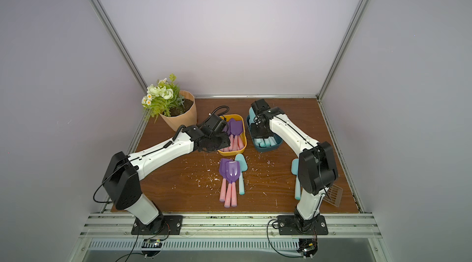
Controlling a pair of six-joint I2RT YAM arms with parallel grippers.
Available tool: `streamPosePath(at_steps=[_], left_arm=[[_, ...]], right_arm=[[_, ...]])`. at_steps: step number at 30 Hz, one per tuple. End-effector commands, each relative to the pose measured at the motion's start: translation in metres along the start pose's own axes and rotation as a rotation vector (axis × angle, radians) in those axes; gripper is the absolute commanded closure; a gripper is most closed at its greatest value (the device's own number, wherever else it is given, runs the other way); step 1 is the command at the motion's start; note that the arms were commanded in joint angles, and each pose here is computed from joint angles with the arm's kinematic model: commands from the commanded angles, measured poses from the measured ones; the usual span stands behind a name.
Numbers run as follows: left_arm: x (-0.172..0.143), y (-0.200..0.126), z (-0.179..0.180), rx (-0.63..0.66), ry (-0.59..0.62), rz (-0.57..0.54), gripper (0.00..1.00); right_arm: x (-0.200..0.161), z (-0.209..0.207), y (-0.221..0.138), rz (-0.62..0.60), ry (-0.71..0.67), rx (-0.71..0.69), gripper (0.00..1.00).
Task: Sort the small shovels by color and place them into the storage box
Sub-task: Place the shovel in the storage box.
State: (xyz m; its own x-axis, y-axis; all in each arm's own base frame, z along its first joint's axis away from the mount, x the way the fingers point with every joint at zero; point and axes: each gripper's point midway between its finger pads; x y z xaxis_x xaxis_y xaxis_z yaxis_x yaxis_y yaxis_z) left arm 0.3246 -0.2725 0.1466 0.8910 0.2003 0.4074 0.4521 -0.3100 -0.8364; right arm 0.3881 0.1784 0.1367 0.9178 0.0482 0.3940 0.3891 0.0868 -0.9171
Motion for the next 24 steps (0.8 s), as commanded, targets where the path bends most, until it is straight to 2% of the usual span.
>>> streamPosePath(at_steps=[1, 12, 13, 15, 18, 21, 24], left_arm=[[0.007, -0.009, 0.009, 0.014, -0.041, -0.036, 0.42], [0.002, -0.018, 0.02, 0.02, -0.057, -0.051, 0.42], [0.002, -0.019, 0.021, 0.02, -0.054, -0.05, 0.42], [-0.002, -0.02, 0.022, 0.016, -0.041, -0.042, 0.42], [-0.009, -0.022, 0.024, 0.004, -0.027, -0.018, 0.41], [-0.022, -0.022, 0.028, -0.009, -0.017, 0.022, 0.41], [-0.038, -0.024, 0.027, -0.028, 0.007, 0.061, 0.41]], right_arm=[[0.002, -0.003, 0.002, 0.022, -0.069, -0.025, 0.99], [0.004, 0.003, 0.031, 0.062, -0.063, -0.017, 0.95], [0.005, 0.003, 0.032, 0.064, -0.062, -0.019, 0.92], [0.004, 0.0, 0.031, 0.064, -0.054, -0.032, 0.78], [0.006, -0.005, 0.025, 0.049, -0.043, -0.057, 0.66], [0.013, -0.008, 0.012, 0.015, -0.033, -0.073, 0.59], [0.024, -0.014, -0.007, -0.041, -0.019, -0.099, 0.57]])
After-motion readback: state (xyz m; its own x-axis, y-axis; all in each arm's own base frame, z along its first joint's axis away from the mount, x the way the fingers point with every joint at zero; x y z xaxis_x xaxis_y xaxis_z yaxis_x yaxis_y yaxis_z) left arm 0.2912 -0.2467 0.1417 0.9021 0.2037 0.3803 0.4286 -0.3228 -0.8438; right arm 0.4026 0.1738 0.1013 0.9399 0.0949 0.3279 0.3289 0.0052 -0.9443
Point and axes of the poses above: each gripper's point midway between its finger pads, its own y axis out along the fingers, its own z axis along the line the jaws close on, x = y × z, and after that the axes turned 4 degrees about y, right-handed
